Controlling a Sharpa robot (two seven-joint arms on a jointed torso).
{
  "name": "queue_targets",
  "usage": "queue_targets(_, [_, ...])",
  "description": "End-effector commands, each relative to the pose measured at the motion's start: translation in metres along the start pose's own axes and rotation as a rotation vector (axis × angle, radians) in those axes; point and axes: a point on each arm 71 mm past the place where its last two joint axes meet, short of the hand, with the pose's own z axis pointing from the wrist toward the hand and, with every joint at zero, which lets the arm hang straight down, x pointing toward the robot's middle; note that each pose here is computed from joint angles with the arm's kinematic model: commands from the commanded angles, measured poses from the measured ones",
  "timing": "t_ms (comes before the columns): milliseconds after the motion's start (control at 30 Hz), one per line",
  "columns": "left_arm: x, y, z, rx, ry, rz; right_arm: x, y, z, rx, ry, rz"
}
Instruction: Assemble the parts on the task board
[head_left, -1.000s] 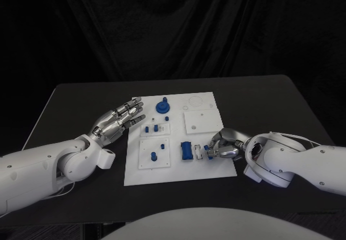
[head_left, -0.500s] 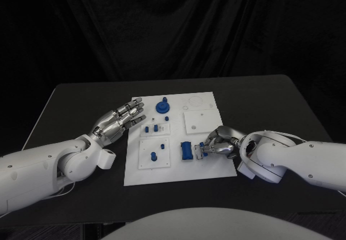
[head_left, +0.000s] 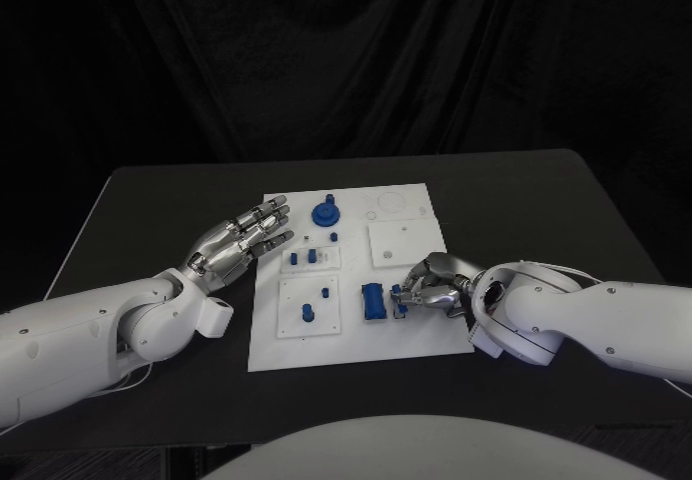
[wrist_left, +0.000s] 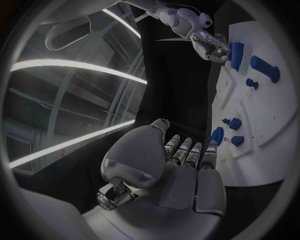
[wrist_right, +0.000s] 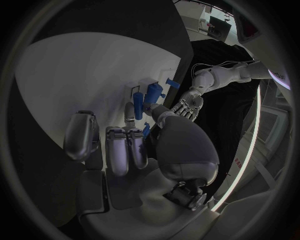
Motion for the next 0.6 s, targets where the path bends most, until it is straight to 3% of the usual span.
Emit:
queue_targets(33, [0.0024, 0.0003, 0.0009, 0.009, 0.019, -0.014, 0.0039, -0.001, 0.0003, 0.018, 0.026, -0.01])
queue_targets(600, [0.0023, 0.0011, 0.0018, 0.006, 0.022, -0.015, 0.0032, -0.0045, -0.0003, 0.043, 0.024, -0.059])
